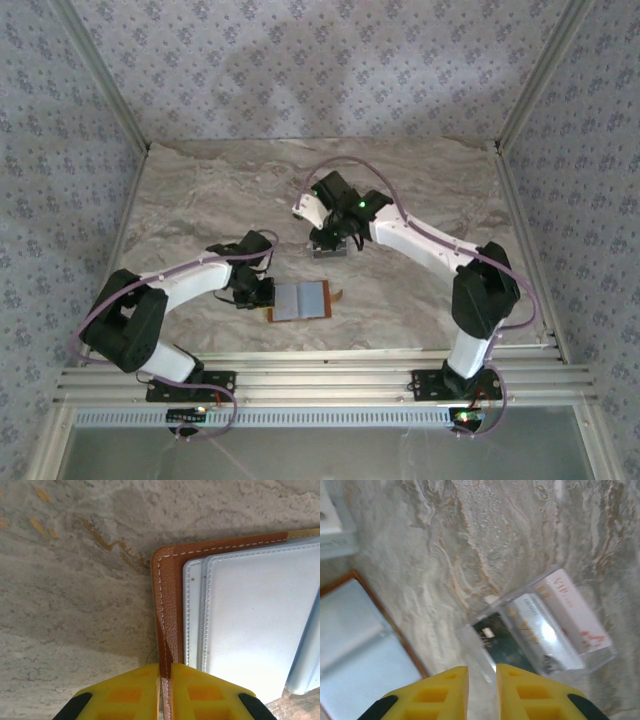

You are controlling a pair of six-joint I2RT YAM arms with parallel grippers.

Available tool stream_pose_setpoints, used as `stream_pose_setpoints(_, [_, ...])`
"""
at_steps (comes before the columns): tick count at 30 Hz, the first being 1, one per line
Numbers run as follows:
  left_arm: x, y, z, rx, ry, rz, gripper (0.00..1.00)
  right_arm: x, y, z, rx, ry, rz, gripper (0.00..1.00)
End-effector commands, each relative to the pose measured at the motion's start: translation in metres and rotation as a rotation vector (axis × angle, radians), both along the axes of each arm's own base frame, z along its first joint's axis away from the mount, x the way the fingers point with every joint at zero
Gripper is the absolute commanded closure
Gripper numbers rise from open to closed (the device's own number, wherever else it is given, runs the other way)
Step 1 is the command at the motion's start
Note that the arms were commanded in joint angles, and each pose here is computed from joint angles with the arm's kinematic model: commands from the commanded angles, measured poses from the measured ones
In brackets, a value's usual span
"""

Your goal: Take the credit cards out of the card holder

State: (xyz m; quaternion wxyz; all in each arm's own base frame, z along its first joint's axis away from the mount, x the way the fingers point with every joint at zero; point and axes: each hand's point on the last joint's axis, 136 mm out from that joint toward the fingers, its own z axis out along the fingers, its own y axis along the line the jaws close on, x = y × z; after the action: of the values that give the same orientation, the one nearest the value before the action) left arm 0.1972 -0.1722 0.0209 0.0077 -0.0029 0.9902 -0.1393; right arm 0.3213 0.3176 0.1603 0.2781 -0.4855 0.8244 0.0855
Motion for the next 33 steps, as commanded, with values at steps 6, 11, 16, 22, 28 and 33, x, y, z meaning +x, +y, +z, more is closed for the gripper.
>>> stream_pose_setpoints(6, [0.015,0.014,0.016,-0.040,-0.071,0.093,0.86,-0.031,0.005,0.002,0.223,0.199,-0.504,0.81])
stream_pose_setpoints(11, [0.028,0.026,0.024,-0.095,-0.115,0.177,0.86,-0.068,0.029,-0.027,0.247,0.332,-0.552,0.78])
stream_pose_setpoints(16, [0.031,0.035,0.026,-0.157,-0.134,0.256,0.86,-0.086,0.050,-0.052,0.183,0.383,-0.619,0.71])
stream_pose_setpoints(22, [0.029,0.041,0.029,-0.202,-0.171,0.291,0.85,-0.093,0.064,-0.078,0.089,0.392,-0.722,0.67])
stream_pose_setpoints(28, [0.028,0.052,0.040,-0.237,-0.235,0.342,0.79,-0.096,0.077,-0.095,0.004,0.371,-0.764,0.62])
stream_pose_setpoints(33, [0.027,0.058,0.050,-0.247,-0.281,0.357,0.78,-0.099,0.082,-0.109,-0.046,0.374,-0.794,0.58])
